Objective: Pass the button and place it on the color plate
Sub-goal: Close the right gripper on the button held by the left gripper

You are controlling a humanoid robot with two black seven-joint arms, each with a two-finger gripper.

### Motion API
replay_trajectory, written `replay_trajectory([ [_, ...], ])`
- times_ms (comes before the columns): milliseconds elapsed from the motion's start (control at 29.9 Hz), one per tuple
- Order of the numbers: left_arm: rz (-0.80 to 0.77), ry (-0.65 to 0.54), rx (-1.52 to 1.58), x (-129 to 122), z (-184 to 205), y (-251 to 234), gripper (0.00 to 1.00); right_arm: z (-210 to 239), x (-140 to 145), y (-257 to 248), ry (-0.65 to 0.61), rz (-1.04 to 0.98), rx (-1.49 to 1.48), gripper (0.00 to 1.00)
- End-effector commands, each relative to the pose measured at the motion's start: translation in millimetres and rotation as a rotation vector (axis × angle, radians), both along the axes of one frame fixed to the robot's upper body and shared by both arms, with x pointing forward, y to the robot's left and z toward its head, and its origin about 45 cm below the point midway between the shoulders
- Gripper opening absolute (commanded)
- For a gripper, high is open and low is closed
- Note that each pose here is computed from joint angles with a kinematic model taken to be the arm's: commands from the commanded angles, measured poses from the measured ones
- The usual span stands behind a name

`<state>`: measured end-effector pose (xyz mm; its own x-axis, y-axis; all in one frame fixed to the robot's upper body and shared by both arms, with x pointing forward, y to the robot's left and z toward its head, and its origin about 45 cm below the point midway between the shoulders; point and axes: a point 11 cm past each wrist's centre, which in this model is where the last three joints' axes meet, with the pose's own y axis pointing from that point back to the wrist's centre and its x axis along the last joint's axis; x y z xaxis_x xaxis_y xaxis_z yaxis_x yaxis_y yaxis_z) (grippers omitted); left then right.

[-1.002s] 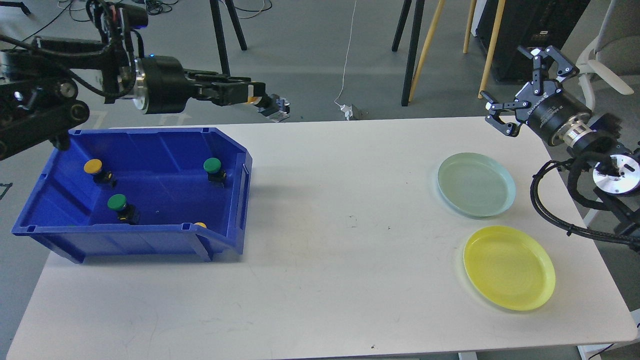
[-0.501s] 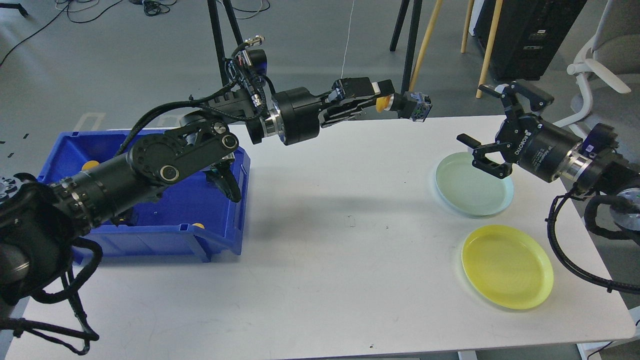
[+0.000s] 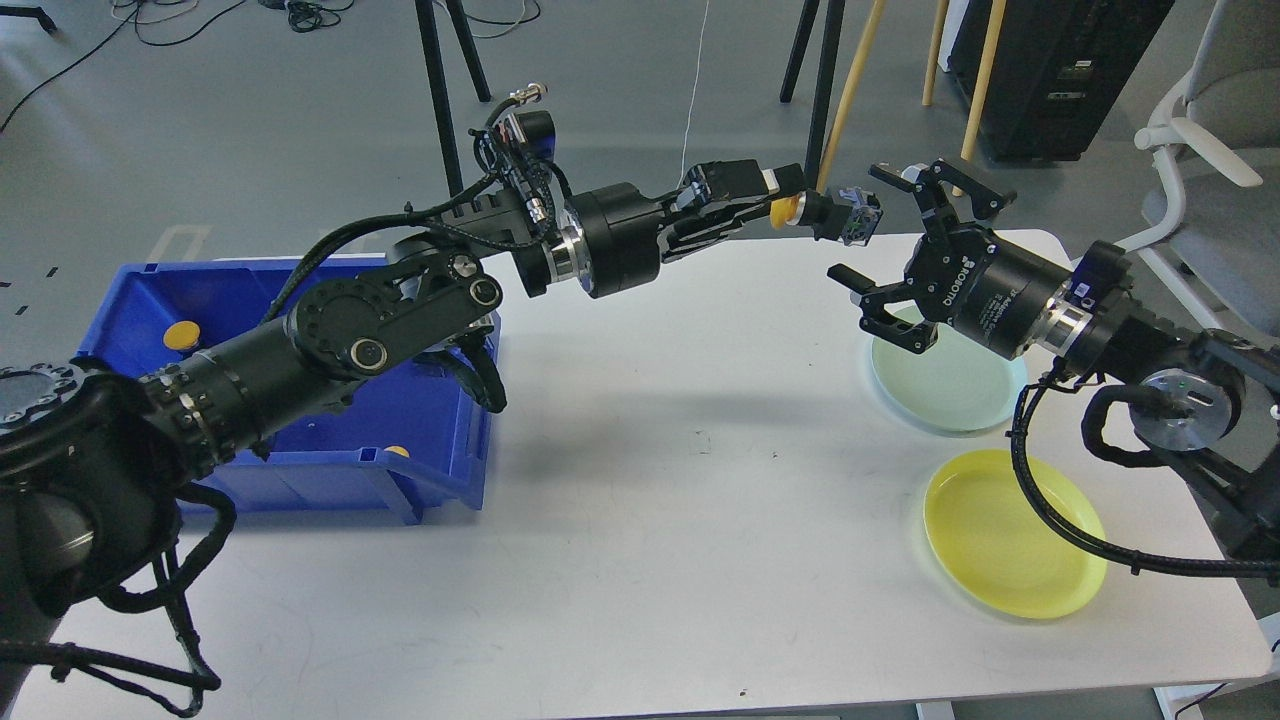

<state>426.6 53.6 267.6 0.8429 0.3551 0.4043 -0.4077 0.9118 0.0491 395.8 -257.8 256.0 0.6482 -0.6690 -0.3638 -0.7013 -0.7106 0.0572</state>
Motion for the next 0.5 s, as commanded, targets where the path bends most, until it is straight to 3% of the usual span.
replay_trajectory([
  [0, 0.001, 0.001, 0.002, -0.1, -0.9, 0.7, 0.12, 3.0, -1.0, 3.7, -0.006, 0.011, 0.007, 0.99],
  [468, 0.014, 0.012, 0.005, 0.3, -6.5, 7.1, 0.12, 6.2, -8.5, 12.4, -0.009, 0.048, 0.011, 0.87],
])
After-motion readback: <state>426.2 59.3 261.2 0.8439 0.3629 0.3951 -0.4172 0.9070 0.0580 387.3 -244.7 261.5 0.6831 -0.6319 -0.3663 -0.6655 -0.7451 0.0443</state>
